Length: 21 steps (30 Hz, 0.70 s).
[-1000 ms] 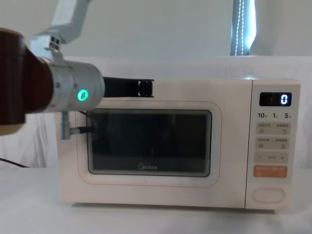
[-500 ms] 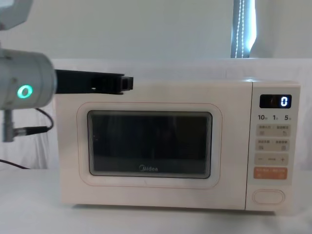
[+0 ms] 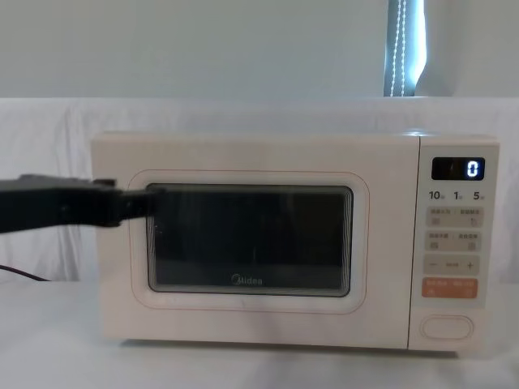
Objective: Press the button to open the microwave door with one hand; close the microwave door with the other hand.
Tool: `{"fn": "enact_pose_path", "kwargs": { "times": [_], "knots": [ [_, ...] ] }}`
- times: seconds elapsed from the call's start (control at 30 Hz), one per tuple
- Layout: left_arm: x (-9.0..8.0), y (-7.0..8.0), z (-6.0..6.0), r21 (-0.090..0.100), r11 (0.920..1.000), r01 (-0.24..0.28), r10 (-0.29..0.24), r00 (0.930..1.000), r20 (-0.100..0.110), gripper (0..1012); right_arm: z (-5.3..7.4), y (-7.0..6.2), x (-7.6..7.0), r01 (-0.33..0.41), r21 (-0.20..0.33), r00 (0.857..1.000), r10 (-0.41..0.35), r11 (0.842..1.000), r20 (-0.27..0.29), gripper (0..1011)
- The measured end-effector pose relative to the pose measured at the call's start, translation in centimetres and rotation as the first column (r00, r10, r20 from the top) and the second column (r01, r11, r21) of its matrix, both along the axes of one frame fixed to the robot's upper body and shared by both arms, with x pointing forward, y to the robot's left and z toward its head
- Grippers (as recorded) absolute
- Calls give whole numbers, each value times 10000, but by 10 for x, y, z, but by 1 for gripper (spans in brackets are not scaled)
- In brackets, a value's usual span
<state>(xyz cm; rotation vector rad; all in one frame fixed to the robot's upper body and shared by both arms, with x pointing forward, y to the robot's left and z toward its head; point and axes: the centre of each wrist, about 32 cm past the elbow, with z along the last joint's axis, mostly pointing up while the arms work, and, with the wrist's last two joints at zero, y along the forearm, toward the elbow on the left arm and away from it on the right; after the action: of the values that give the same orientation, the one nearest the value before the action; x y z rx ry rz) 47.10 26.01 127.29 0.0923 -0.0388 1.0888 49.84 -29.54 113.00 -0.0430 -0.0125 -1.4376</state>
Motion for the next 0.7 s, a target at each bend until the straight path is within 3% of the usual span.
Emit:
{"fn": "enact_pose_path", "kwargs": {
  "times": [0.07,0.2,0.23,0.43,0.7],
  "knots": [
    [-8,8,-7,17,9998,-210,210,9997,-87,736,0,0,0,-1,-1,10000,1,10000,-1,1002],
    [-17,17,-15,-32,9992,-410,409,9990,-206,793,0,0,0,-1,0,10000,1,10000,-1,1002],
    [-18,18,-17,-40,9991,-431,430,9988,-225,866,0,0,0,-2,-1,10000,2,10000,-1,1002],
    [-28,27,-27,-83,9981,-605,602,9976,-337,1001,0,0,0,-1,-1,10000,1,10000,-1,1002],
    [-37,32,-42,-136,9953,-961,955,9948,-363,1001,0,0,0,-1,0,10000,1,10000,-1,1002]
  ]
}}
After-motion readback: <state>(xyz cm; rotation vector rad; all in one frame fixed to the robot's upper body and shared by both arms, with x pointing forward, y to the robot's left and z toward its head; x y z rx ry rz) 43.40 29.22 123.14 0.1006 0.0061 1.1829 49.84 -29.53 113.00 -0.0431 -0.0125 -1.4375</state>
